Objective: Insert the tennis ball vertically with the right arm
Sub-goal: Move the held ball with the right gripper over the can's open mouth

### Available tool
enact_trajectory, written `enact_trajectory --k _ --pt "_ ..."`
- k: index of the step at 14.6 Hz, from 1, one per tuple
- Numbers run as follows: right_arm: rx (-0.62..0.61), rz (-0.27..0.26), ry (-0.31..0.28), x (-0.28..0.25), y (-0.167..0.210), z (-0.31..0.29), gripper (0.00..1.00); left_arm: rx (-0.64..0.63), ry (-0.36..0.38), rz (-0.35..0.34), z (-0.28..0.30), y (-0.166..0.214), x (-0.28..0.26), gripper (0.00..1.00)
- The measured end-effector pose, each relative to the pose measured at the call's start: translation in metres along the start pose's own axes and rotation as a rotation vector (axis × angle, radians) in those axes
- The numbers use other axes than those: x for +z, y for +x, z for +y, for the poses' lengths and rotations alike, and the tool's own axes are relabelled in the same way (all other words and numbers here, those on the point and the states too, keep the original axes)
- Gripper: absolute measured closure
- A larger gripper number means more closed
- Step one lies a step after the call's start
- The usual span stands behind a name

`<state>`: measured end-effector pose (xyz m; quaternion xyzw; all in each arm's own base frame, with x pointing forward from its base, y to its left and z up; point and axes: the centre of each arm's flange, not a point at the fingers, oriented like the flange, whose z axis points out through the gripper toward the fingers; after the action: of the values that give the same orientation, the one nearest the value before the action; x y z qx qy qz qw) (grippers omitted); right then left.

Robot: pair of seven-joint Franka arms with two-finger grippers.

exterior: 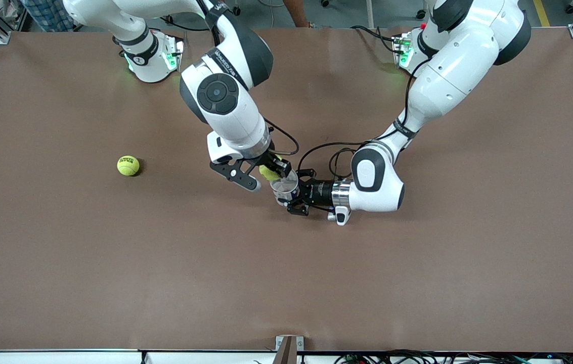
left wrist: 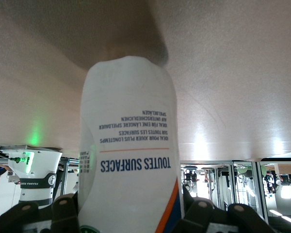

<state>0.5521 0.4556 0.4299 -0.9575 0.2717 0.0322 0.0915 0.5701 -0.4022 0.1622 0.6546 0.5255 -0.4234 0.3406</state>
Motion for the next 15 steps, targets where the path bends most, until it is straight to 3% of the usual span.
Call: enact_trajectory --k 15 --pt "0.005 0.025 0.042 0.026 0.003 -0.01 0.34 0.002 -0.018 0.012 0.005 0.002 -0.006 0.34"
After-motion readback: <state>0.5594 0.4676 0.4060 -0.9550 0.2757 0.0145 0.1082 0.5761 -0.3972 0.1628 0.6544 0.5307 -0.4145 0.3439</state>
